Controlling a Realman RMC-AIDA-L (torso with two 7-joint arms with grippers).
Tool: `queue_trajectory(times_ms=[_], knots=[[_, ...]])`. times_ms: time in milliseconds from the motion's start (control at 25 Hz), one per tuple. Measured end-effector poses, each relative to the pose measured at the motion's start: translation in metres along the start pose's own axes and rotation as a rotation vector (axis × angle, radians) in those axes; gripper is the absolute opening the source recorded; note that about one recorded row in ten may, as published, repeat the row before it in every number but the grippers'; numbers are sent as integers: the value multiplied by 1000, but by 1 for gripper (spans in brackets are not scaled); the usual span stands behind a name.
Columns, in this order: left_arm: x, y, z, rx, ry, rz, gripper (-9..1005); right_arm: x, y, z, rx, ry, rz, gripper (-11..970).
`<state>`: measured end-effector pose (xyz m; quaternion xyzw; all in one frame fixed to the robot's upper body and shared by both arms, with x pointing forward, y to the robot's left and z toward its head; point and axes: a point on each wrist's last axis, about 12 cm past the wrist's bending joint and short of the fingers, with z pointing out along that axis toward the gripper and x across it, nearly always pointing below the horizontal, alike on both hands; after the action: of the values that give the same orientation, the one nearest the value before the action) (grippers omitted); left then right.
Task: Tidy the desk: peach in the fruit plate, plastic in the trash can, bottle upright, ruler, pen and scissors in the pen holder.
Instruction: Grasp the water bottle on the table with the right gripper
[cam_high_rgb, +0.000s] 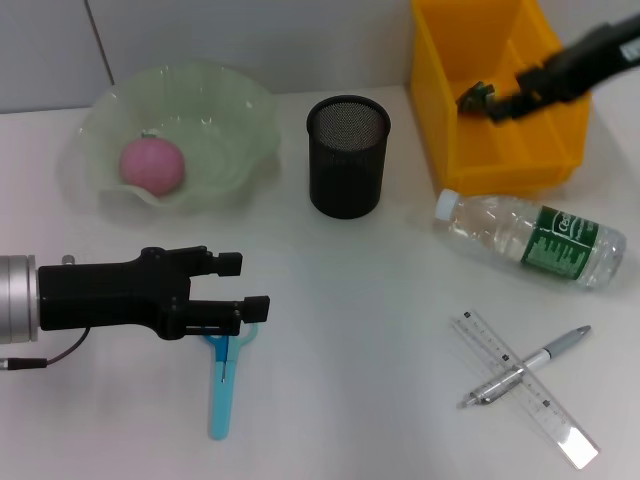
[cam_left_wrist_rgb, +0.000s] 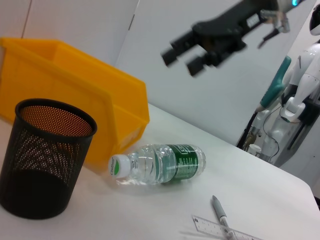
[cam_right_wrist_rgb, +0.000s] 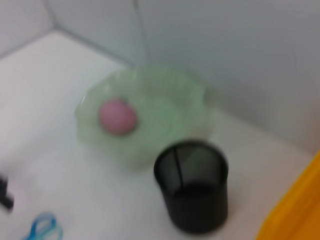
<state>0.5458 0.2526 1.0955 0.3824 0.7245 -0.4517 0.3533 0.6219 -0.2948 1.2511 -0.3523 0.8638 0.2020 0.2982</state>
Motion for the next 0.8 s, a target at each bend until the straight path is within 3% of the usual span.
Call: queue_trajectory(times_ms=[360,800], knots=[[-2,1,-3,-3,-5,-9,845,23,-5,14,15,299,-65,728],[-2,1,-1,-1,-7,-11,844,31,0,42,52,407,-141,729]])
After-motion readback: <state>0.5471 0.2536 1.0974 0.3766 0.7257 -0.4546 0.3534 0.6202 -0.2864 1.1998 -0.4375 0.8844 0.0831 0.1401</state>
